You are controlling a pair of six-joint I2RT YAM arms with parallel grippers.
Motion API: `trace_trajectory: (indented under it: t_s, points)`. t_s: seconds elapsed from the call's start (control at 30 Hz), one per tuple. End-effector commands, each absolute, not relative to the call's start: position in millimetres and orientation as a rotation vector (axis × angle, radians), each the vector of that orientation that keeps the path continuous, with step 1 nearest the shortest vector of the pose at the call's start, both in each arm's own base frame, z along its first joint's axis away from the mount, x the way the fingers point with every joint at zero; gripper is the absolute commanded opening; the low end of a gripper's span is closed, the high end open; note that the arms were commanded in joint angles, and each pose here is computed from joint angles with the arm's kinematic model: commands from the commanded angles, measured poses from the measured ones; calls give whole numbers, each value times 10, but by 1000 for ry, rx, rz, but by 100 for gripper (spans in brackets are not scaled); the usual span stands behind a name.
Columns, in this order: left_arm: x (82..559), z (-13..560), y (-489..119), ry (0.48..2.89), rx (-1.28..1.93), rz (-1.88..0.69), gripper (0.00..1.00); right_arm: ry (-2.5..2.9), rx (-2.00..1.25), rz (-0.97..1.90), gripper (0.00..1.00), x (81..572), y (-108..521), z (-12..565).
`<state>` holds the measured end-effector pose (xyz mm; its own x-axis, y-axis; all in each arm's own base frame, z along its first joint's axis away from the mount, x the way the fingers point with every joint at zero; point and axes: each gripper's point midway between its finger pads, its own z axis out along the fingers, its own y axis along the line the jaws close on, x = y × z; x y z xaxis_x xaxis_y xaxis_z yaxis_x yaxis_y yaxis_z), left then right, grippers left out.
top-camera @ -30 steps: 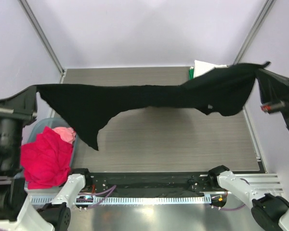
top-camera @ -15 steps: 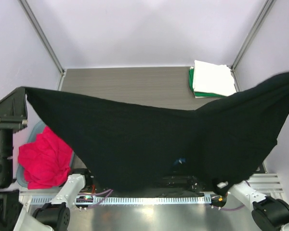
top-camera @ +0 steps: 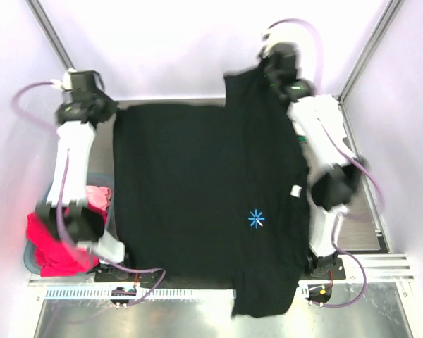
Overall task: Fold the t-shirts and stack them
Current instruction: Flatten the tshirt out
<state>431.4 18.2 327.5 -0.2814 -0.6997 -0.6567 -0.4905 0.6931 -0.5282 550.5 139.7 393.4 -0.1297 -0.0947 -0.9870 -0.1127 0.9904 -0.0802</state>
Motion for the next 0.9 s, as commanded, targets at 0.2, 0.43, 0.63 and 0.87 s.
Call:
trace_trajectory:
  t_s: [0.2,0.43,0.63,0.87]
  points:
    - [5120,1569,53,2425,-866,-379,74,1903,4,-104,88,6212,1344,2856]
    - [4645,1606,63,2402,-874,-338,74,2039,27,113,90,5414,1594,2469]
    - [4105,1281,-106,2485,-856,-321,71,2294,95,307,90,4498,1679,1617]
    - [3666,869,-229,2598,-848,-249,70,2557,105,235,89,3876,1521,801]
